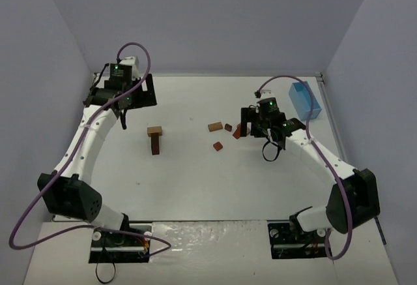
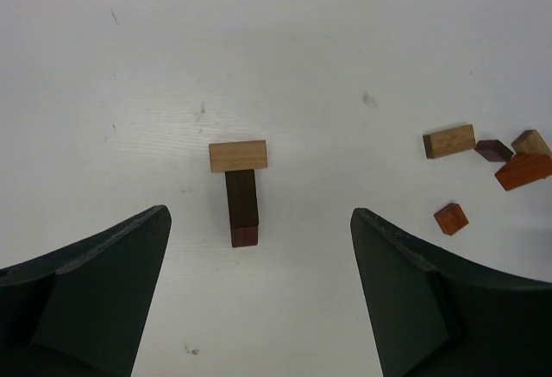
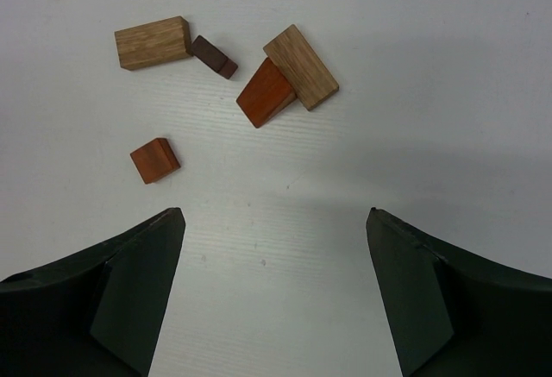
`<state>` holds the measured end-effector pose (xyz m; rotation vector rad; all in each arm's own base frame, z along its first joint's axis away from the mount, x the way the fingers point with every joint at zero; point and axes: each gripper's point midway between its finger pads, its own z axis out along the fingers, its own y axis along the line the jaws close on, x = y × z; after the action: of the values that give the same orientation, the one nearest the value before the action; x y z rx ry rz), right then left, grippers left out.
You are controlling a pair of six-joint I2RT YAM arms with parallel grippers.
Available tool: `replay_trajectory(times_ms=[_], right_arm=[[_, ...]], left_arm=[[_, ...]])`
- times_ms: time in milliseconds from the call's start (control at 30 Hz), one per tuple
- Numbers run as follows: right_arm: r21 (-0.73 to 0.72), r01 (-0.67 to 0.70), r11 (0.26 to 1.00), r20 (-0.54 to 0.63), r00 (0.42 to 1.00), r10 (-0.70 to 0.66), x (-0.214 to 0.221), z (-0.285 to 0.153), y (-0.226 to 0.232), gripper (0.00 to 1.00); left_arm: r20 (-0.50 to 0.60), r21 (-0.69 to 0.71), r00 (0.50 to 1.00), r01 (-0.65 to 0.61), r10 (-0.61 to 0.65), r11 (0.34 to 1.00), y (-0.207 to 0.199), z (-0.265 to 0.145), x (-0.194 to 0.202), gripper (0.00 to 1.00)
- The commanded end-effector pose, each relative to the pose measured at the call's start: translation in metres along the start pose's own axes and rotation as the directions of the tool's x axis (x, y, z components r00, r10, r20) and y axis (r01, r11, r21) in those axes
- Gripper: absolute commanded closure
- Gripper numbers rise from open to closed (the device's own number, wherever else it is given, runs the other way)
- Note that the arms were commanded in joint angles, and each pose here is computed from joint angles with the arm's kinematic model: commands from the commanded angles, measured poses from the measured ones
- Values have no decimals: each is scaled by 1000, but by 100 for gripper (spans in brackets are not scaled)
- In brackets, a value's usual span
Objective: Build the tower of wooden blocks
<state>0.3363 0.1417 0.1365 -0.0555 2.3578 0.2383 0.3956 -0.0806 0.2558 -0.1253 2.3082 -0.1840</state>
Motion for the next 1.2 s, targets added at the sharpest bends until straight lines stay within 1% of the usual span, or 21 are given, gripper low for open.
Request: replay_trajectory(times_ms=[0, 133, 167, 200, 233, 267, 333, 433, 600, 733, 833, 900, 967, 1033, 1167], right_arm=[[-8, -26, 1000, 60, 998, 26, -35, 19, 12, 23], [10, -25, 1000, 57, 998, 24, -44, 37, 13, 37], [29, -18, 999, 53, 998, 17, -46, 46, 11, 41], [43, -15, 999, 40, 999, 14, -43, 52, 9, 42], [56, -9, 998, 32, 999, 8, -43, 60, 7, 46], [54, -10, 998, 28, 1000, 9, -44, 64, 6, 53], [60, -26, 998, 23, 999, 24, -48, 73, -1, 62], [96, -36, 995, 25, 999, 34, -53, 83, -17, 67], [141, 2, 990, -21, 1000, 0, -44, 107, -35, 66], [130, 52, 990, -83, 996, -42, -27, 128, -39, 66], [101, 94, 991, -113, 990, -82, -19, 137, -37, 59], [55, 111, 992, -130, 986, -103, -12, 142, -31, 55], [20, 129, 991, -135, 983, -126, -9, 144, -27, 54], [-9, 157, 988, -142, 977, -156, -5, 144, -24, 48], [-55, 182, 982, -155, 970, -189, 3, 143, -19, 46]], left_arm=[[-45, 66, 999, -13, 16, 998, 1, -28, 38, 17], [-95, 75, 995, -9, 16, 997, 7, -36, 73, 17], [-112, 81, 994, -1, 10, 997, 9, -38, 84, 17], [-115, 82, 993, 2, 7, 997, 8, -38, 86, 17], [-127, 93, 992, 11, 1, 996, 8, -40, 94, 17], [-137, 103, 991, 14, 0, 995, 7, -41, 100, 17], [-149, 108, 989, 20, -4, 994, 8, -44, 109, 17], [-158, 114, 987, 22, -4, 993, 9, -47, 115, 17], [-171, 132, 985, 23, 0, 991, 7, -48, 122, 17], [-177, 145, 984, 20, 6, 989, 5, -49, 124, 17], [-184, 146, 983, 18, 9, 989, 5, -48, 126, 17], [-188, 151, 982, 18, 10, 988, 4, -48, 126, 17], [-188, 153, 982, 19, 10, 988, 4, -47, 126, 17], [-191, 153, 982, 18, 12, 988, 4, -46, 125, 17], [-197, 159, 980, 17, 15, 987, 2, -45, 125, 17]])
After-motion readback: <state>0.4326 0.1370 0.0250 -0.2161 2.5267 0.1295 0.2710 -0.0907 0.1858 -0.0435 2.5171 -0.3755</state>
